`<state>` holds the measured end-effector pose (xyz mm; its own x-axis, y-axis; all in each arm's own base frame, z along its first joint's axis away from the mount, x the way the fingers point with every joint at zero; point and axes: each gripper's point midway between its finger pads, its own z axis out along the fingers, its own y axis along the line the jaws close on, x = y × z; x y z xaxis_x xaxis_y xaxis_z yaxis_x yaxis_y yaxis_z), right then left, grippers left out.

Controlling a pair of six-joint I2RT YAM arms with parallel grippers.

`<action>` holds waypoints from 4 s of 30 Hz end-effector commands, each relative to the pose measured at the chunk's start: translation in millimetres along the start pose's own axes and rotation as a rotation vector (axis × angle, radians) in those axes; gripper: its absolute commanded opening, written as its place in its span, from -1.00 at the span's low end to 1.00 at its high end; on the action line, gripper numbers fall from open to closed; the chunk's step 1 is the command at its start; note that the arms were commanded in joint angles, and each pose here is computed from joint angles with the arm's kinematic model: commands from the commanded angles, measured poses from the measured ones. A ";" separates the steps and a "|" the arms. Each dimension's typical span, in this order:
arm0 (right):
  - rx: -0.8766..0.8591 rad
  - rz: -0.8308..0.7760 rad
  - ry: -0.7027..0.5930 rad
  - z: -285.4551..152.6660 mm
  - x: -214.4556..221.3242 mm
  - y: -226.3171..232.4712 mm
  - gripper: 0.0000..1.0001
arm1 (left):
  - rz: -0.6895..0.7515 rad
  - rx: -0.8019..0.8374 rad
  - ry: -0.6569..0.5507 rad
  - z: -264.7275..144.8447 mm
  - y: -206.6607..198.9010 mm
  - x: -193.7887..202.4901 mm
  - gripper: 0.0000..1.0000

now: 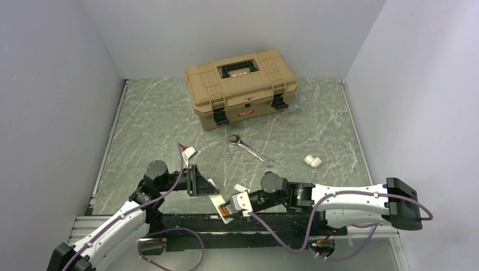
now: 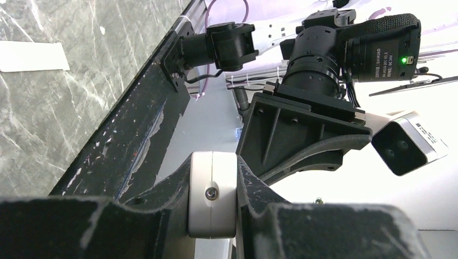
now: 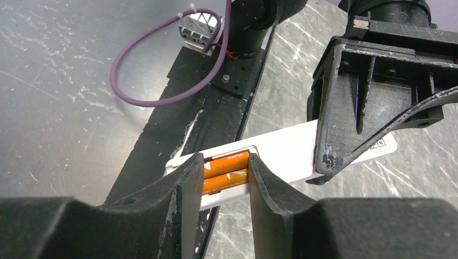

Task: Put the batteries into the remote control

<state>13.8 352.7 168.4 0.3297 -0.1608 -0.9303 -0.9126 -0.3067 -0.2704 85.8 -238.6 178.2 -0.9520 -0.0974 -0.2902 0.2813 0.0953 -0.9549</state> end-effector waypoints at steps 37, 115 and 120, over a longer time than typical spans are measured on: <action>0.453 0.439 -0.221 -54.4 -17.7 -36.3 0.03 | 0.121 -0.028 -0.116 -1.9 -16.7 -27.1 -1.00; 0.444 0.670 -0.253 -14.4 -21.2 -53.7 -0.43 | 0.295 0.086 -0.146 -8.5 -48.4 -26.8 -1.00; 0.454 0.667 -0.233 -12.6 -18.4 -55.8 -0.41 | 0.297 0.086 -0.149 -9.3 -50.0 -26.9 -1.00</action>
<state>59.9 352.4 185.3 -0.3514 0.0068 -0.9362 -0.9137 0.2157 0.3445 98.0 -231.9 206.6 -0.8313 -0.1980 -0.5193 0.5091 0.1035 -0.8544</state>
